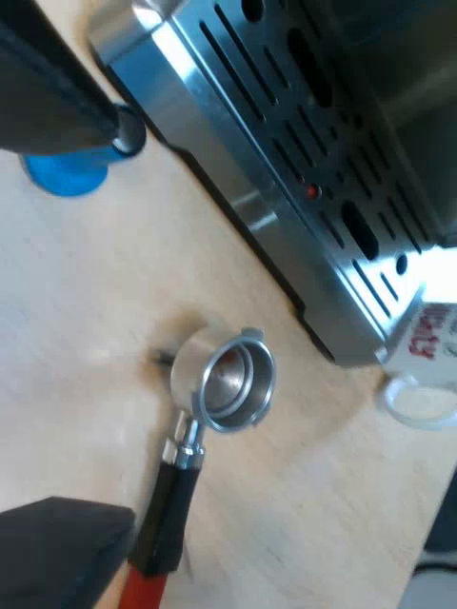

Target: Grind coffee beans and then tamp

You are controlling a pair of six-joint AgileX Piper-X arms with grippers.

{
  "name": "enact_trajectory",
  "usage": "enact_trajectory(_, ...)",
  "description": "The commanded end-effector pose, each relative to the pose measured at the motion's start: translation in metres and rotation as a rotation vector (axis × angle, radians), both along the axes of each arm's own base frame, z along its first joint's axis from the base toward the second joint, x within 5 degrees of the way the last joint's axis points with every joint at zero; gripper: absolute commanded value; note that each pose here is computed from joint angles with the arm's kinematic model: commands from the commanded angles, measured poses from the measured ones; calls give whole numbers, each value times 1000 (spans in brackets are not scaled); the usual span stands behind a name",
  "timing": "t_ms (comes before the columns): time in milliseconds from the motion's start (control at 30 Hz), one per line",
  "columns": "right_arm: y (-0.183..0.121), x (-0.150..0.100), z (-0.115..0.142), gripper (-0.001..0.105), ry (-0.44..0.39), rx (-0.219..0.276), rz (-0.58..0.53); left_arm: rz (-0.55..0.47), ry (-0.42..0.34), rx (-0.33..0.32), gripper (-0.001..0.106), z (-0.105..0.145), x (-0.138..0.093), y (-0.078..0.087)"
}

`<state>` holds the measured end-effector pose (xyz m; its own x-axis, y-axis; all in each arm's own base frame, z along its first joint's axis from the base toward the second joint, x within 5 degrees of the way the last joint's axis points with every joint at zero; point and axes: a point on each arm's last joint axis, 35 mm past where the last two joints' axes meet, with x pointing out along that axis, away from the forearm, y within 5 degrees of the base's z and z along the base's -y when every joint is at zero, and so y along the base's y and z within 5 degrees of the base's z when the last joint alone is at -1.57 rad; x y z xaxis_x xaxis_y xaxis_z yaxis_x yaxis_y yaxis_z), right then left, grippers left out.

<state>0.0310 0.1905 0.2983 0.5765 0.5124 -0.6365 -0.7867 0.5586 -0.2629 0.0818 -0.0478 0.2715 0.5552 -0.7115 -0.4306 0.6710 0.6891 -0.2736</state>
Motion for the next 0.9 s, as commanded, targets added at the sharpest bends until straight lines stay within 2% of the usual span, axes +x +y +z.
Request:
enact_trajectory(33,0,1,5,63,-42,13,-14,34,-7,20,85,2,-1,1)
enact_trajectory(100,-1,2,5,63,-58,12,-28,95,-21,54,85,1,1,3)
enact_trajectory(167,-1,2,6,63,-71,11,-40,108,-23,61,85,1,1,3)
enact_trajectory(300,-1,2,5,63,-59,17,-39,106,-26,64,85,1,1,3)
enact_trajectory(600,5,3,-5,63,-79,-10,-55,96,-37,79,85,-3,2,3)
enact_trajectory(800,17,5,-9,63,-126,19,-98,91,-3,92,85,-22,4,2)
enact_trajectory(900,24,7,-14,63,-136,17,-110,93,-34,79,85,-21,6,1)
